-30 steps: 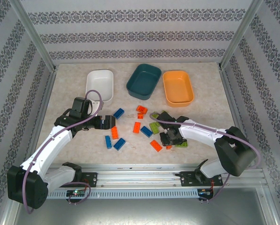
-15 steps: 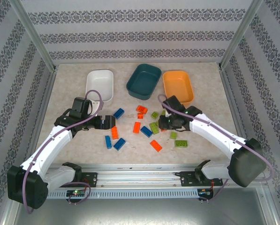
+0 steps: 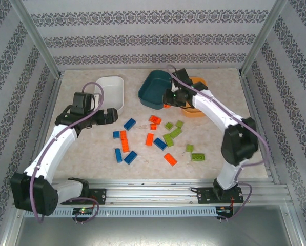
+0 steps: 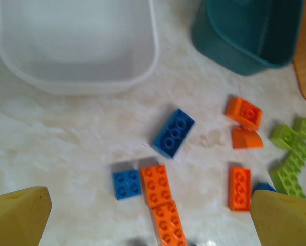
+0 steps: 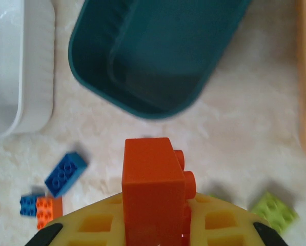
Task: Sort the legos into containers by color
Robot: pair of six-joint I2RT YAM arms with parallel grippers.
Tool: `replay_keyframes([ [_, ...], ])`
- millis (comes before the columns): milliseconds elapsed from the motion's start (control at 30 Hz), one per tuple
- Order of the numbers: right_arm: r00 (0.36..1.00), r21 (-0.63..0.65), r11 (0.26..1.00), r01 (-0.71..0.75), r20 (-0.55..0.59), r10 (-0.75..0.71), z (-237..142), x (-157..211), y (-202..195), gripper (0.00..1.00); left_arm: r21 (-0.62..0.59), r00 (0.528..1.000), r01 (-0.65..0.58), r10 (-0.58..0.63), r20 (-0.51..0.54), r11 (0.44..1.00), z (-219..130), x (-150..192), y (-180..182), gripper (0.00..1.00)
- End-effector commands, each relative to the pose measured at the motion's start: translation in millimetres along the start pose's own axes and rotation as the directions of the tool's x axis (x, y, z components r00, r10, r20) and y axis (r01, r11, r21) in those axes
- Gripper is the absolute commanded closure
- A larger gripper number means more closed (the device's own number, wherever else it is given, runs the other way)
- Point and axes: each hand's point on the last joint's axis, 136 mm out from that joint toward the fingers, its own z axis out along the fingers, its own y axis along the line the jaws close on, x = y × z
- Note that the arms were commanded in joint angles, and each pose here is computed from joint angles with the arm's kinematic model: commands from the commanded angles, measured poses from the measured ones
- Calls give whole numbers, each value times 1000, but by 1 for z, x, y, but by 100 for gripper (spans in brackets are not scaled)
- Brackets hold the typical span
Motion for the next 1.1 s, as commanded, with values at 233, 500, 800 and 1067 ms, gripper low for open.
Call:
replay_keyframes([
  [233,998,27,999,40,-48,-38,84,-45,8,89,-118,977,214,-211,42,970,47,-47,82,10],
  [500,987,35,996,80,-141,-74,118,-35,9,88,-95,977,211,-214,-24,973,105,-70,95,21],
  [800,957,23,990,140,-261,-129,117,8,1,88,-52,980,184,-187,-65,982,136,-73,88,24],
  [1067,939,33,986,164,-312,-146,97,42,-10,87,25,990,112,-109,-95,993,153,-74,49,23],
])
